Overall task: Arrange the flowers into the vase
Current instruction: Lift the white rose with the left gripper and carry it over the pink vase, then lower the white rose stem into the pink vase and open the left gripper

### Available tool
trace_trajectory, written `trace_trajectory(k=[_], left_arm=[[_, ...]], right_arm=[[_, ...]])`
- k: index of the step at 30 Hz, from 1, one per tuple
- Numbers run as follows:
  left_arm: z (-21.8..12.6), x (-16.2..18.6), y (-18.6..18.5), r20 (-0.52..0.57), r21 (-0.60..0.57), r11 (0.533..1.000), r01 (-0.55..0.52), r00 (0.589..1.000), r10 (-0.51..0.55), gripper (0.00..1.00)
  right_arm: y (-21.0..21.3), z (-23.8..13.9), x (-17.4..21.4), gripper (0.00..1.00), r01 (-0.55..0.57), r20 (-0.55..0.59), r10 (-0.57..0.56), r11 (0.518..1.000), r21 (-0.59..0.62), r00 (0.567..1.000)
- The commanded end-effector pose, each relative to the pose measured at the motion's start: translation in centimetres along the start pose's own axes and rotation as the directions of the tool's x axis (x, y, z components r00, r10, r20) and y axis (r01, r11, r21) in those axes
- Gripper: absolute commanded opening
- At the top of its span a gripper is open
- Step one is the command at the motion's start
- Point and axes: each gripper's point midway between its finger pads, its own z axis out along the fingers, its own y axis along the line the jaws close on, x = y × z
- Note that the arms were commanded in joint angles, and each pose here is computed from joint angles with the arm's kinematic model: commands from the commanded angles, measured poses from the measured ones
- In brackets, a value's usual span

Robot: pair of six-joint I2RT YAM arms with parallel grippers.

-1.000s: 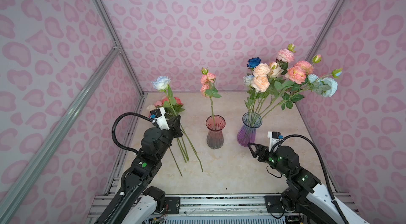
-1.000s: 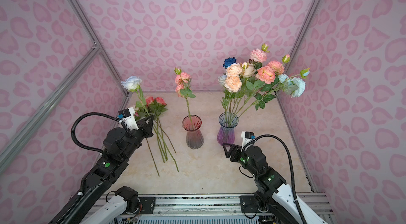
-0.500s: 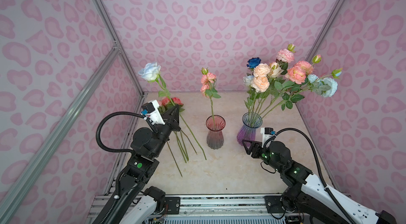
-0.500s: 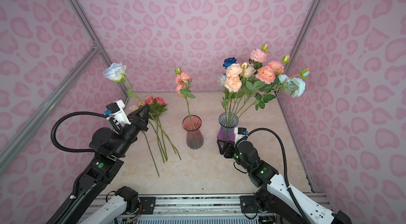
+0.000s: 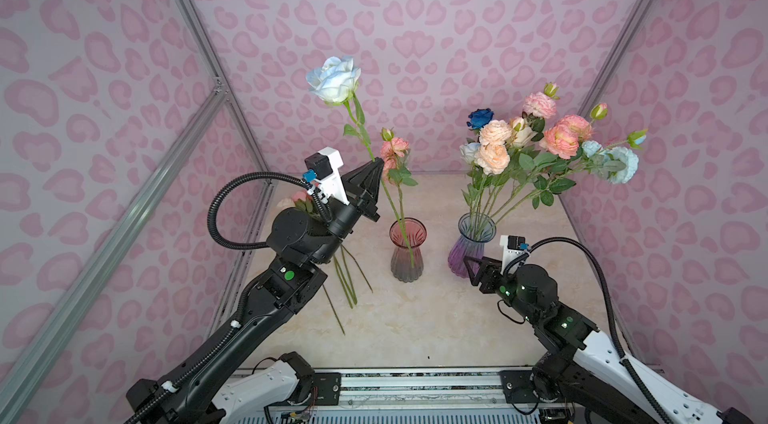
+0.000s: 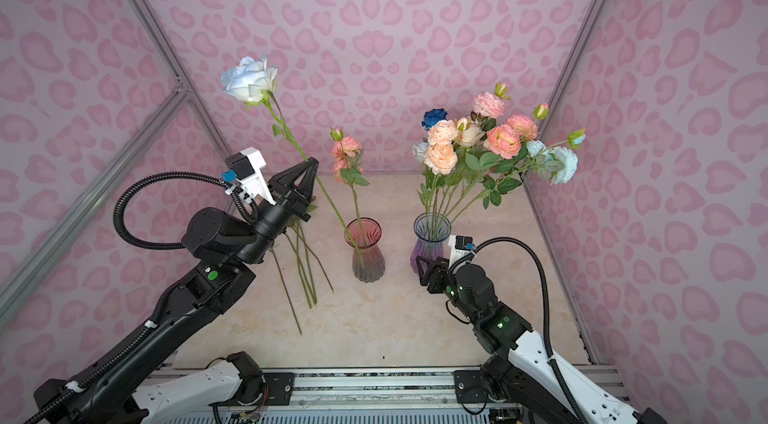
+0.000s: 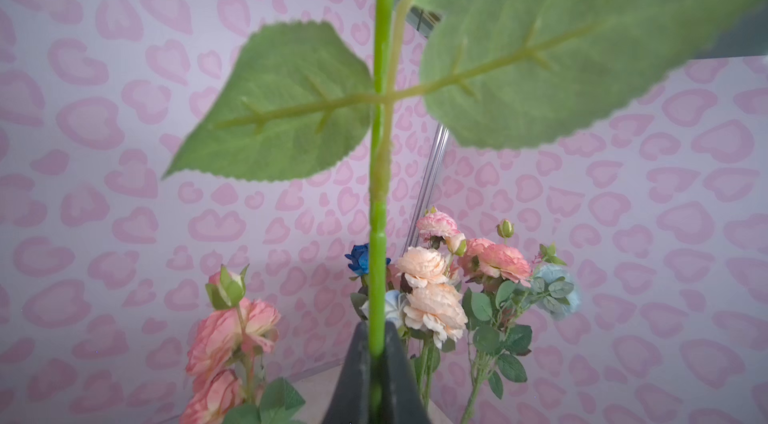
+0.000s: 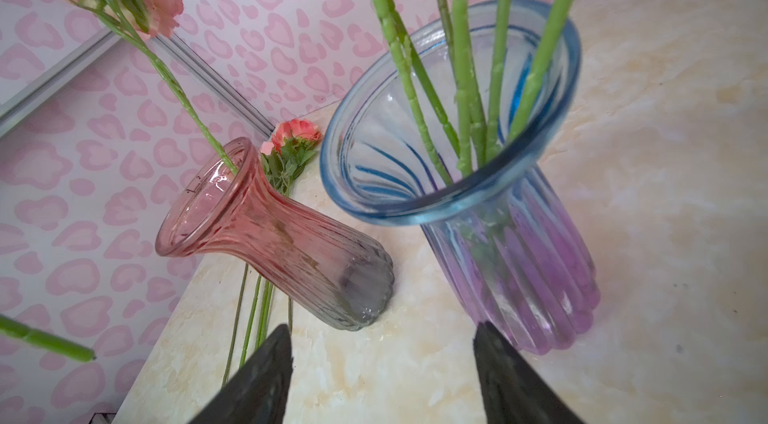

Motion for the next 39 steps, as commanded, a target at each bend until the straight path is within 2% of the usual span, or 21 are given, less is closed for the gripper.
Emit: trace_trajectory(k=[1,5,12,18,21,25,30,36,39], left_arm=[[1.6,-2.5,0.0,0.106,-0.033,0.989,-0.146,0.983,0.149,0.03],[3.9,-2.1,0.8,0.11,-0.09,0.976,-0.198,0.972,0.207,0.03],[5.9,2.7,2.3,0.014,-0.121,0.968,-0.221,0.975,0.224,0.03],[5.1,10.1,3.4,-0.157,-0.106,0.976,-0.189,0.973,0.171,0.04],[4.6,13.7,3.4,-0.267,-0.097,0.973,-0.209,0.947,0.177,0.06],[3.8,17.3,3.0,-0.375,-0.077,0.969,-0.235,0.907,0.19,0.15],[2.9,18.7,2.7,-0.417,-0.076,0.963,-0.259,0.886,0.205,0.32],[0.7,17.9,3.3,-0.413,-0.124,0.956,-0.265,0.89,0.193,0.33],[-1.7,17.5,5.0,-0.403,-0.207,0.94,-0.272,0.899,0.172,0.34]], right_arm=[[-0.6,-0.2,-0.1,0.7,0.01,0.014,-0.01,1.0,0.013,1.0],[-0.7,-0.4,-0.5,0.7,-0.004,0.016,0.004,1.0,0.002,1.0],[-1.4,-0.7,-0.6,0.7,-0.009,0.023,0.009,1.0,0.009,1.0],[-2.1,-0.9,0.1,0.7,-0.018,0.023,0.018,1.0,0.019,1.0],[-2.4,-0.8,0.5,0.71,-0.026,0.02,0.025,0.999,0.022,0.999],[-2.5,-0.6,0.7,0.71,-0.036,0.015,0.036,0.999,0.02,0.999],[-2.5,-0.5,0.8,0.71,-0.037,0.013,0.037,0.999,0.021,0.999],[-2.6,-0.7,0.7,0.71,-0.041,0.021,0.04,0.999,0.02,0.999],[-2.5,-0.7,0.7,0.71,-0.04,0.022,0.04,0.999,0.015,0.999]])
